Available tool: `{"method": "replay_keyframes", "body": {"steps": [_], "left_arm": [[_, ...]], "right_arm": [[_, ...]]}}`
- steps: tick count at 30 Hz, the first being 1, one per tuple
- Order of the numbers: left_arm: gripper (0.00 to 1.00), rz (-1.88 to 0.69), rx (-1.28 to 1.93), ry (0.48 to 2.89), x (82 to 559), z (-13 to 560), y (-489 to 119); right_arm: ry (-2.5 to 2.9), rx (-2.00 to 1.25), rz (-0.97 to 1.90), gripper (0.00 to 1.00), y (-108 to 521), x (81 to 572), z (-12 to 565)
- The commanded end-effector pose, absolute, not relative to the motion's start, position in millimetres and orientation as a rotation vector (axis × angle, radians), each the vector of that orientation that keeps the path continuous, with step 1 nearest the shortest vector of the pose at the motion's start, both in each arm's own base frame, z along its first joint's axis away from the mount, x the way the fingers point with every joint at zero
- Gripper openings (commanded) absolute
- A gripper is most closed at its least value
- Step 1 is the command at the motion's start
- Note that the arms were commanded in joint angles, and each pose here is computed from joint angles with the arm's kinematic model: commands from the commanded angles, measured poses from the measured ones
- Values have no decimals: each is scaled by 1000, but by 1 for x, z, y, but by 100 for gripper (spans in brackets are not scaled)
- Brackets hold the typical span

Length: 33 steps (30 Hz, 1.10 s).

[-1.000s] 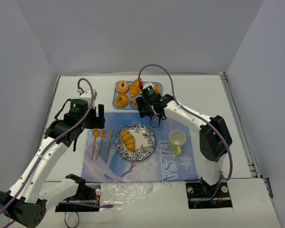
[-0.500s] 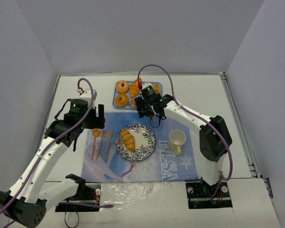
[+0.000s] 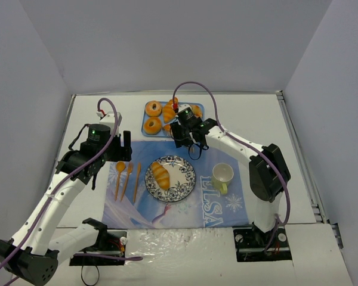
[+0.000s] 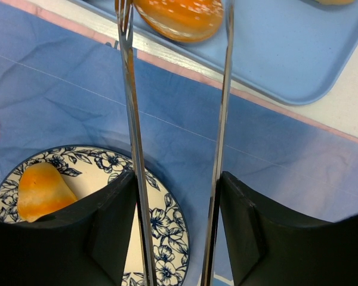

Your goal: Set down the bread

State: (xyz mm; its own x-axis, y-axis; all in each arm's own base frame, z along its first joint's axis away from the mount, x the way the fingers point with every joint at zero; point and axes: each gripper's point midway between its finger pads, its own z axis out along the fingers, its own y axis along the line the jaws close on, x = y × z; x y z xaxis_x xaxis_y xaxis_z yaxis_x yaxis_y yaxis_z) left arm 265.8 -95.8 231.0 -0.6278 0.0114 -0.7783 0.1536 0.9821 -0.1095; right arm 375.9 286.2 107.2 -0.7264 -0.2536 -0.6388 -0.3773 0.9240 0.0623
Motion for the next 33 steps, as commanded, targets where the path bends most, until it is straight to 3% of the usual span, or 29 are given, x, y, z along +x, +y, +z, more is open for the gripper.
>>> {"method": "replay_keyframes", "body": {"steps": [1, 7, 10, 14, 33], "left_arm": [[69, -230, 108, 2173, 274, 251, -100], [69, -232, 108, 2173, 273, 251, -101], [69, -230, 107, 2173, 273, 251, -100], [69, -229, 107, 2177, 274, 250, -100], [69, -229, 107, 2182, 274, 248, -101]], "right_arm": [[2371, -422, 269, 46, 284, 384, 121], [2375, -423, 266, 36, 280, 381, 121], [2363, -415, 268, 24, 276, 377, 128], [2338, -399, 266, 17, 269, 374, 141], [2273, -419, 375, 17, 255, 339, 194]]}}
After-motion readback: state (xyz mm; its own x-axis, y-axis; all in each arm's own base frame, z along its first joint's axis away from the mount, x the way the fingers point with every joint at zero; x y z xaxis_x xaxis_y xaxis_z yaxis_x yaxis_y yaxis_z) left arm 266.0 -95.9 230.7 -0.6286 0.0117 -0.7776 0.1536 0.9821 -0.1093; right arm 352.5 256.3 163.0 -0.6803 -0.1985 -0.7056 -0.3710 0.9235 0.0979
